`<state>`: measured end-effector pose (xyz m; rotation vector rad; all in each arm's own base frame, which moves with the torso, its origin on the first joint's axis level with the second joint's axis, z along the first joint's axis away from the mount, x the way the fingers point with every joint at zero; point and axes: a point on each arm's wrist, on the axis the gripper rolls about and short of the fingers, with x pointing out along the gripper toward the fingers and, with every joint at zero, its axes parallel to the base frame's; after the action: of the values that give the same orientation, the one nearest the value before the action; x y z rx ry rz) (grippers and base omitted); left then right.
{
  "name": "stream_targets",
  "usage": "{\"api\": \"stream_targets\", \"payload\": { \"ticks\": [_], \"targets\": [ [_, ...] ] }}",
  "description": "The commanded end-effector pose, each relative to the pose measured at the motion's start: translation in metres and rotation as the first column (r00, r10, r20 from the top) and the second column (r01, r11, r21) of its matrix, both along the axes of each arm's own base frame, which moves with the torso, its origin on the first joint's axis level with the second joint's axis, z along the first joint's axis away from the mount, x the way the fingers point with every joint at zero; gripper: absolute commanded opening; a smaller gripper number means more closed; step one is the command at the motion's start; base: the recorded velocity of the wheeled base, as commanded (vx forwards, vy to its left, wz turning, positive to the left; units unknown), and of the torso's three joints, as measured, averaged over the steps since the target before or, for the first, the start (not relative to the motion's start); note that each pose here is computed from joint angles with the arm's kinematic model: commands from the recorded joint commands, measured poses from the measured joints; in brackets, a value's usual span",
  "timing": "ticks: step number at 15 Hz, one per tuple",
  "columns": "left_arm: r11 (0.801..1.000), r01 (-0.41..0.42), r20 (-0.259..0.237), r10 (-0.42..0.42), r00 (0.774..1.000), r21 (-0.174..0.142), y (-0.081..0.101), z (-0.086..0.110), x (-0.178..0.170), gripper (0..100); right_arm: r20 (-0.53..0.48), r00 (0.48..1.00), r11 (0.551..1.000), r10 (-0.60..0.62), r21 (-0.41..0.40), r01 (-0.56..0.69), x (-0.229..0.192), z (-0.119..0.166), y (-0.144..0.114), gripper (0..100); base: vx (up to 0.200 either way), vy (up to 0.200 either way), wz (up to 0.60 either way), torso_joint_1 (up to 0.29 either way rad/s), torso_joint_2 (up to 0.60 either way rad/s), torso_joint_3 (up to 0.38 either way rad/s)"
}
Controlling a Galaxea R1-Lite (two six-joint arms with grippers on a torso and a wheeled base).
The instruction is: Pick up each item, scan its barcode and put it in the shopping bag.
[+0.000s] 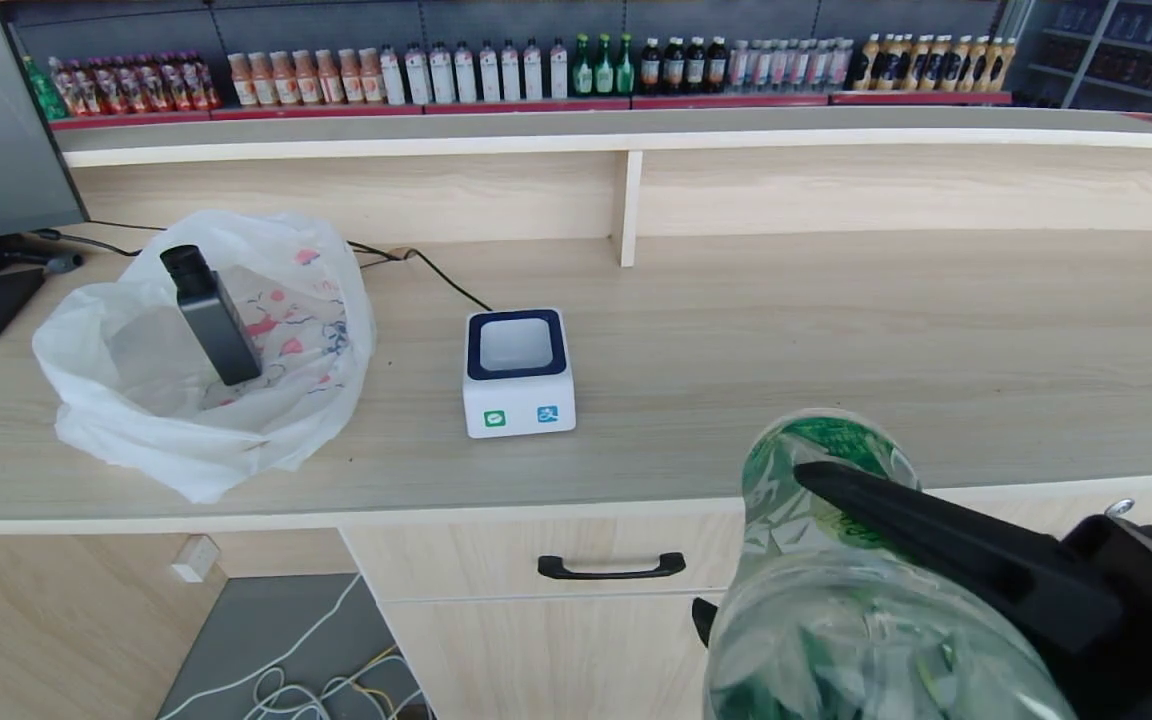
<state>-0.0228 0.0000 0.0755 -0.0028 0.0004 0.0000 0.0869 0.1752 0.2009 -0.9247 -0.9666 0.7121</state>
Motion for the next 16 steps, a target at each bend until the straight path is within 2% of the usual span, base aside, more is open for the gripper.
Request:
{"api": "stream_targets", "payload": {
  "ticks": [1,3,4,7,9,10,11,12,13,14,15,16],
  "targets": [
    [1.0,0.0,0.0,0.0,1.0,0.0,0.0,0.0,0.0,100,-0.053,0.998,1.0,-0.019,0.018,0.02,0.0,-0.004,-0.014,0,0.0,0.0,0.0,0.0,0.0,0.0],
    [1.0,0.0,0.0,0.0,1.0,0.0,0.0,0.0,0.0,100,-0.102,0.994,0.996,-0.047,0.077,0.055,0.004,0.001,-0.029,0,0.0,0.0,0.0,0.0,0.0,0.0],
    [1.0,0.0,0.0,0.0,1.0,0.0,0.0,0.0,0.0,100,-0.092,0.989,0.984,-0.112,0.127,0.124,0.009,0.008,-0.046,0,0.0,0.0,0.0,0.0,0.0,0.0],
    [1.0,0.0,0.0,0.0,1.0,0.0,0.0,0.0,0.0,100,-0.193,0.98,0.984,-0.046,0.162,0.078,0.016,0.008,-0.047,0,0.0,0.0,0.0,0.0,0.0,0.0],
    [1.0,0.0,0.0,0.0,1.0,0.0,0.0,0.0,0.0,100,-0.193,0.979,0.967,-0.065,0.232,0.109,0.03,0.023,-0.05,0,0.0,0.0,0.0,0.0,0.0,0.0],
    [1.0,0.002,0.0,-0.002,1.0,0.0,0.0,0.0,0.0,100,-0.228,0.973,0.961,-0.044,0.255,0.103,0.03,0.024,-0.051,0,0.0,0.0,0.0,0.0,0.0,0.0],
    [1.0,0.0,0.0,0.0,1.0,0.0,0.0,0.0,0.0,100,-0.308,0.951,0.948,0.008,0.305,0.09,0.032,0.024,-0.05,0,0.0,0.0,0.0,0.0,0.0,0.0],
    [1.0,0.002,0.0,-0.002,1.0,0.0,0.0,0.0,0.0,100,-0.347,0.938,0.938,-0.014,0.321,0.132,0.036,0.024,-0.047,0,0.0,0.0,0.0,0.0,0.0,0.0],
    [1.0,0.0,0.0,0.0,1.0,0.0,0.0,0.0,0.0,100,-0.421,0.907,0.904,0.016,0.394,0.167,0.041,0.029,-0.045,0,0.0,0.0,0.0,0.0,0.0,0.0],
    [1.0,0.0,0.0,0.0,1.0,0.0,0.0,0.0,0.0,100,-0.534,0.839,0.83,0.11,0.513,0.218,0.046,0.034,-0.043,0,0.0,0.0,0.0,0.0,0.0,0.0],
    [1.0,0.0,0.0,0.0,1.0,0.0,0.0,0.0,0.0,100,-0.593,0.789,0.789,0.164,0.558,0.256,0.05,0.034,-0.039,0,0.0,0.0,0.0,0.0,0.0,0.0],
    [1.0,0.002,0.0,-0.002,1.0,0.0,0.0,0.0,0.0,100,-0.605,0.772,0.778,0.194,0.574,0.255,0.051,0.033,-0.039,0,0.0,0.0,0.0,0.0,0.0,0.0]
  ]
}}
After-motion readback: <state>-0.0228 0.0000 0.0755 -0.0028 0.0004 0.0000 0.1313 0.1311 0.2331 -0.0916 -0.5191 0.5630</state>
